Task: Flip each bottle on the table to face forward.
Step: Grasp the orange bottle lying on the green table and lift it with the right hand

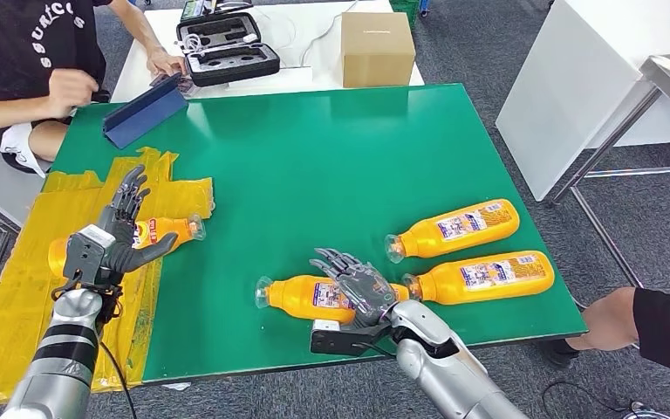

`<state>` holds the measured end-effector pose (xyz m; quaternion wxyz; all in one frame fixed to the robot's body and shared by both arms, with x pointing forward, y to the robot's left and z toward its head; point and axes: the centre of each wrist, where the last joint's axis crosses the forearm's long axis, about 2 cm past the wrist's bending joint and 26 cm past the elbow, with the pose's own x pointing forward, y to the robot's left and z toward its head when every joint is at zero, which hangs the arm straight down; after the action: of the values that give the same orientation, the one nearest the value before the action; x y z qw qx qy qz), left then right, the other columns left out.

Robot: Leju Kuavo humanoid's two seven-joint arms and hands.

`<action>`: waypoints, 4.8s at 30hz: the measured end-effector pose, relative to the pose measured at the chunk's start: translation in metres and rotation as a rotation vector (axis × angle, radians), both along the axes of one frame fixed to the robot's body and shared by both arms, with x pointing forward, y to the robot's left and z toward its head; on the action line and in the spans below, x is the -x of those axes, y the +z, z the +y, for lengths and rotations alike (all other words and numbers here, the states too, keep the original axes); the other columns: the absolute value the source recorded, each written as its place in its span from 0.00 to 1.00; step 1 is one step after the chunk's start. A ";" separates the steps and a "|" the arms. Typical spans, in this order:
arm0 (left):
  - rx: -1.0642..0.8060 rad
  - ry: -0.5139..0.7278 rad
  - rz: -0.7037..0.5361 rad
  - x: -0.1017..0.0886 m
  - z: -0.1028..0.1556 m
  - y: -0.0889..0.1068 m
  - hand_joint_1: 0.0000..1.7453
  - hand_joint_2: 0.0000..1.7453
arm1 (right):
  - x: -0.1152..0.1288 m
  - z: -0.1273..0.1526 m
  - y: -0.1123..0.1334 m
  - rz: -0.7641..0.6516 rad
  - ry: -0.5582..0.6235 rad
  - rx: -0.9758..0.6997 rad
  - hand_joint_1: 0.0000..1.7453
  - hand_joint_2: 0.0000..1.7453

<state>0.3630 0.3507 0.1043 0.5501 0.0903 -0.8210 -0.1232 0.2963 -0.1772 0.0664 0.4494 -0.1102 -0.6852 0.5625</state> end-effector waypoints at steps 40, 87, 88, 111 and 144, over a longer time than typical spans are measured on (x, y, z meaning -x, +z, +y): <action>-0.114 -0.088 -0.033 -0.042 -0.059 0.046 0.00 1.00 | -0.082 -0.003 0.019 0.258 -0.249 0.218 0.98 1.00; -0.094 -0.334 -0.057 -0.075 -0.167 0.088 0.00 1.00 | -0.112 0.038 0.066 0.433 -0.316 0.600 0.00 1.00; -0.094 -0.336 -0.056 -0.075 -0.168 0.088 0.00 1.00 | -0.110 0.038 0.064 0.437 -0.315 0.614 0.00 1.00; -0.093 -0.345 -0.036 -0.075 -0.172 0.084 0.00 1.00 | -0.105 0.044 0.060 0.438 -0.303 0.651 0.97 1.00; -0.084 -0.326 -0.024 -0.071 -0.171 0.076 0.00 1.00 | -0.098 0.056 0.057 0.345 -0.334 0.540 0.96 1.00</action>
<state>0.4340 0.1800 0.1801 0.5088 -0.0197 -0.8252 -0.2443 0.3947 -0.1209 0.1234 0.5988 -0.2389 -0.3984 0.6524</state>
